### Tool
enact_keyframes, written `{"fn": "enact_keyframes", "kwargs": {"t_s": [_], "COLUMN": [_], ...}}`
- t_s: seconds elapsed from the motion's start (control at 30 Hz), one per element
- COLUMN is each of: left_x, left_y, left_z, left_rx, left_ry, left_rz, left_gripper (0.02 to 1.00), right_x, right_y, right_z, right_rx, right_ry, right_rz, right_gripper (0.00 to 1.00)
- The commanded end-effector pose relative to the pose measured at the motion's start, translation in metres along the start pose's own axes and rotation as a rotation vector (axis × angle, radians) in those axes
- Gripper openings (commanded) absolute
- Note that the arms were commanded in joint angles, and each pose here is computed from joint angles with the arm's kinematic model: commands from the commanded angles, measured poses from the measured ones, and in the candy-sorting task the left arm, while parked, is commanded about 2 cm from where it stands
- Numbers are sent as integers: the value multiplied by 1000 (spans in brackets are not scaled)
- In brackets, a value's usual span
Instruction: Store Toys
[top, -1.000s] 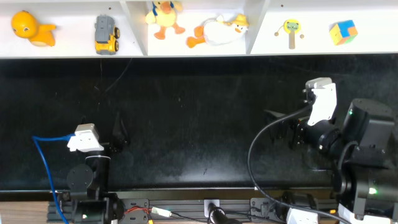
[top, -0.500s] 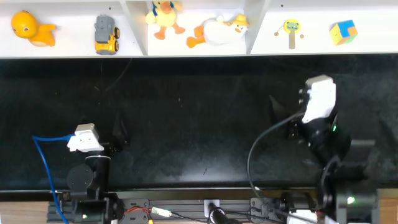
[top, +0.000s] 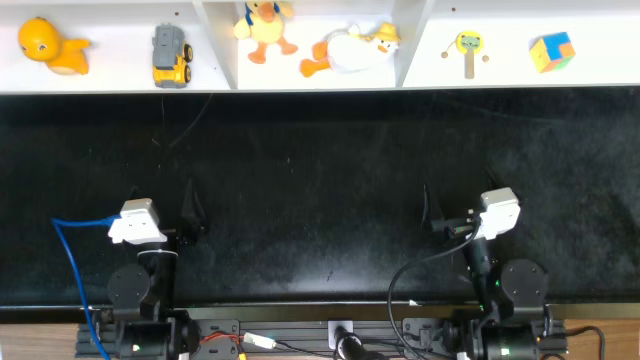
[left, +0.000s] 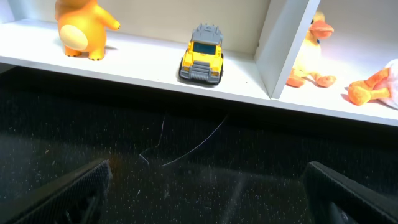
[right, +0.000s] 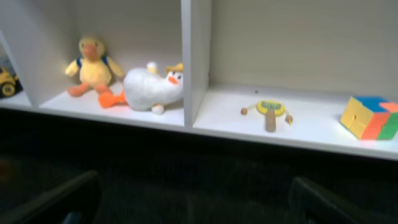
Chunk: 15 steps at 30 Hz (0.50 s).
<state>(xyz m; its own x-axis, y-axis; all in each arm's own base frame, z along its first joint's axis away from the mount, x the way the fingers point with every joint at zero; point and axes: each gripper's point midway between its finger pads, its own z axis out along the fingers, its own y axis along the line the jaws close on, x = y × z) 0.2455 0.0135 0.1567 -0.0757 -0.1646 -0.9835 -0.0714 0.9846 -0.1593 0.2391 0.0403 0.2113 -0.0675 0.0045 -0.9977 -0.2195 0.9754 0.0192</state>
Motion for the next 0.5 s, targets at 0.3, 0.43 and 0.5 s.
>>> {"fn": "enact_keyframes", "kwargs": {"t_s": [0.3, 0.43, 0.5], "left_x": [1, 1, 1], "left_y": [-3, -3, -3], "left_z": [0, 0, 0], "left_rx": [16, 16, 16], "left_ry": [-6, -6, -6], "left_rz": [11, 11, 11], "left_gripper": [998, 998, 998], "right_x": [37, 37, 37], "right_y": [-18, -19, -19], "right_z": [5, 5, 5], "right_rx": [93, 96, 96], "right_ry": [-74, -73, -74], "right_rz": [234, 234, 234], "right_gripper": [996, 996, 993]}}
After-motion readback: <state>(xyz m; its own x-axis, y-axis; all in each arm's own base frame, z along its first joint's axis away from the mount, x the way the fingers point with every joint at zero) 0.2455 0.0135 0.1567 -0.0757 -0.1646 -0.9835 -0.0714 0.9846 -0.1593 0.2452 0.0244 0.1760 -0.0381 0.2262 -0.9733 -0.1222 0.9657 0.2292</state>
